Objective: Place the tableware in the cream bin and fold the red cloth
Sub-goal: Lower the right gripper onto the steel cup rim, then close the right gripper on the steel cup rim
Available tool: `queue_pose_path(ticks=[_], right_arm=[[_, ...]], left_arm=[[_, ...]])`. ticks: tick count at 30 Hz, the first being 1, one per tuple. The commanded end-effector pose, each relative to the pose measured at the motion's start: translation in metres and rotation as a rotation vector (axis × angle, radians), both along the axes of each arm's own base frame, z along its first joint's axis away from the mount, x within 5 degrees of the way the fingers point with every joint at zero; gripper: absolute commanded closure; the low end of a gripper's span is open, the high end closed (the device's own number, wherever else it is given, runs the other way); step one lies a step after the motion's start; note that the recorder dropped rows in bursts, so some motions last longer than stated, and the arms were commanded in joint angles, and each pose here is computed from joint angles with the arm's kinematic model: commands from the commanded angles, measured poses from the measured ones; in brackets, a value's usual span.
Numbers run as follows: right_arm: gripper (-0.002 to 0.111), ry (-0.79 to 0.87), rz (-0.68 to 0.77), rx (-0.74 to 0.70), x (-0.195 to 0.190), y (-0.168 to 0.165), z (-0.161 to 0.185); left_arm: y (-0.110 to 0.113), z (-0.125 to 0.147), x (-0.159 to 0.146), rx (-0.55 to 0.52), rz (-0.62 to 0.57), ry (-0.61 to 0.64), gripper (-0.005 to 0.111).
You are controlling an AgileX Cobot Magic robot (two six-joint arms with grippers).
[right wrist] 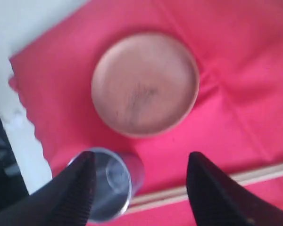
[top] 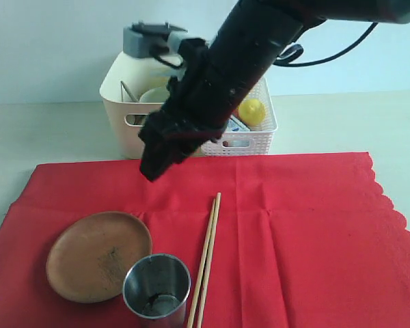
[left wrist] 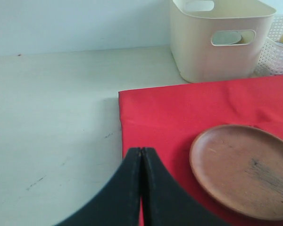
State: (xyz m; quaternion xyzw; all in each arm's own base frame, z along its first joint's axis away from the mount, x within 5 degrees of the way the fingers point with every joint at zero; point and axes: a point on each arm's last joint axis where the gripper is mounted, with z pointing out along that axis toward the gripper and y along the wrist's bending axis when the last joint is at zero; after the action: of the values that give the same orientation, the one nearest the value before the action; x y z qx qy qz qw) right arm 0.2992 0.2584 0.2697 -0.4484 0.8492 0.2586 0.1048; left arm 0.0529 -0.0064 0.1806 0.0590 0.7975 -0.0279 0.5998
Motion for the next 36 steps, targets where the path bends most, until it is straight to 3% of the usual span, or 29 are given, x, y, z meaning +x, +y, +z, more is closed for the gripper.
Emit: queue_pose_path(ticks=[1,4,10,21,25,36], right_arm=[[0.053,0.055,-0.035,-0.202,0.003,-0.012,-0.022],[0.053,0.055,-0.113,-0.241,0.010,-0.012,-0.032],[0.053,0.133,-0.124,-0.222,0.012,-0.005,-0.049],[0.053,0.111,0.064,-0.304,-0.025,0.030,-0.058],[0.053,0.079,0.018,-0.394,-0.030,0.033,-0.061],[0.053,0.179,-0.009,-0.431,-0.042,0.028,-0.088]], left_arm=[[0.000,0.001,0.000,-0.010,0.003,-0.013,0.107],[0.000,0.001,0.000,-0.010,0.003,-0.013,0.107],[0.000,0.001,0.000,-0.010,0.003,-0.013,0.107],[0.000,0.001,0.000,-0.010,0.003,-0.013,0.107],[0.000,0.001,0.000,-0.010,0.003,-0.013,0.107],[0.000,0.001,0.000,-0.012,0.003,-0.013,0.107]])
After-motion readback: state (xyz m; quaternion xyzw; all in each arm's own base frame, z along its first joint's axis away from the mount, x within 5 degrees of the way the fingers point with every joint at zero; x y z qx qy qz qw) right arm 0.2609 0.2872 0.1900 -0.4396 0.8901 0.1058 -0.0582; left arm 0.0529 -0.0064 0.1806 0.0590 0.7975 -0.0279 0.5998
